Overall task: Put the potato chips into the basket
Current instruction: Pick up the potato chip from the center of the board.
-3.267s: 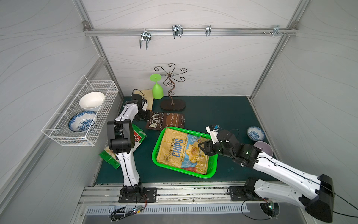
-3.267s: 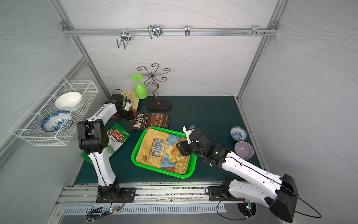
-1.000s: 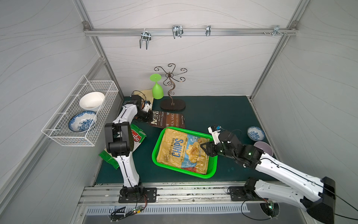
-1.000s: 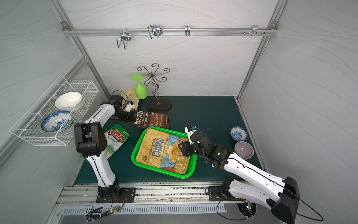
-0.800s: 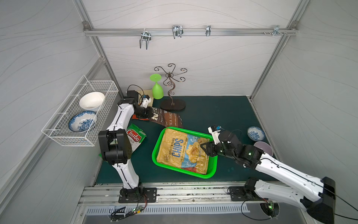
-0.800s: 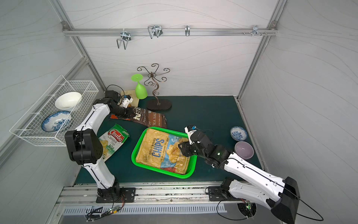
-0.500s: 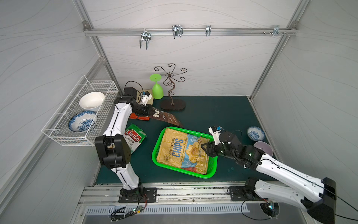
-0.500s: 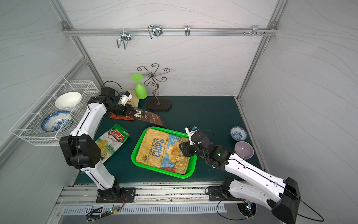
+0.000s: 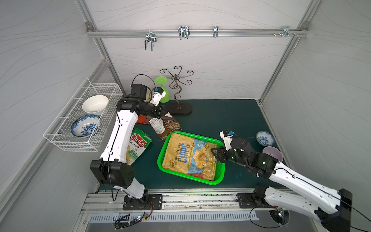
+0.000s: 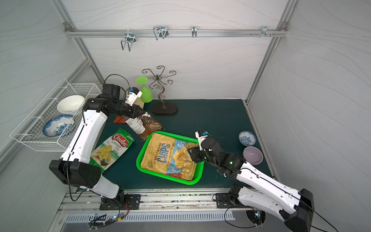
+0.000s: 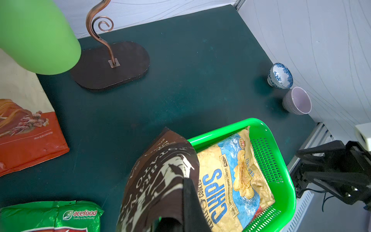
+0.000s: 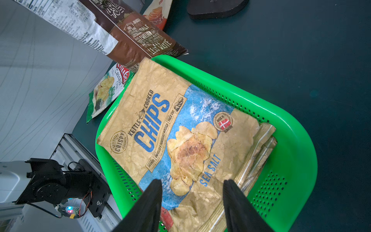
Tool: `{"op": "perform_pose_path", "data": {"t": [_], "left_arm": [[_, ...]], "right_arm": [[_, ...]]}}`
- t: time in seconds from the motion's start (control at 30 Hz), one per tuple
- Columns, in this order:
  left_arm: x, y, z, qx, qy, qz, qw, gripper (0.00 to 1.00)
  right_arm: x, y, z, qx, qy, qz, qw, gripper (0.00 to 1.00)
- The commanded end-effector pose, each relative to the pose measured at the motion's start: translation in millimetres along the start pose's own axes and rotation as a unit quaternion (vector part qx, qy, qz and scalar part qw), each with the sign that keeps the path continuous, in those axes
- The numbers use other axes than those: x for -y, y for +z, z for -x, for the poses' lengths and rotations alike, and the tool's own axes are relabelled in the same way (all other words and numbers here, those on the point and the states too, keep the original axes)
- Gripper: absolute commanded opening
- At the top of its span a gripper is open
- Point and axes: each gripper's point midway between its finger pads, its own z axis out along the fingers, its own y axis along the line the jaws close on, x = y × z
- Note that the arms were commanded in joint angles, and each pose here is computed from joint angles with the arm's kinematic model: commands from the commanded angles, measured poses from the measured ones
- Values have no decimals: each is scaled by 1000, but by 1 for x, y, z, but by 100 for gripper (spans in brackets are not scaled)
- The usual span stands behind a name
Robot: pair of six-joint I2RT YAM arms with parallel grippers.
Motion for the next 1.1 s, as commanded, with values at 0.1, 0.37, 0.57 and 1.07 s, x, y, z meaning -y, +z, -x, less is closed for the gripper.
{"op": "perform_pose_path", "data": {"t": [0.1, 0.37, 0.57, 1.07], "left_arm": [[33, -35, 32, 53, 67, 4, 996, 0], [75, -51, 40, 59, 92, -40, 993, 0], [122, -52, 27, 16, 116, -118, 986, 0], [209, -48, -17, -74, 209, -232, 947, 0]], "right_arm": [[7, -5, 2, 15, 7, -12, 1000, 52], [2, -12, 7, 27, 0, 4, 1000, 53], [-6, -28, 16, 55, -24, 30, 998, 60], [4, -43, 11, 67, -16, 22, 997, 62]]}}
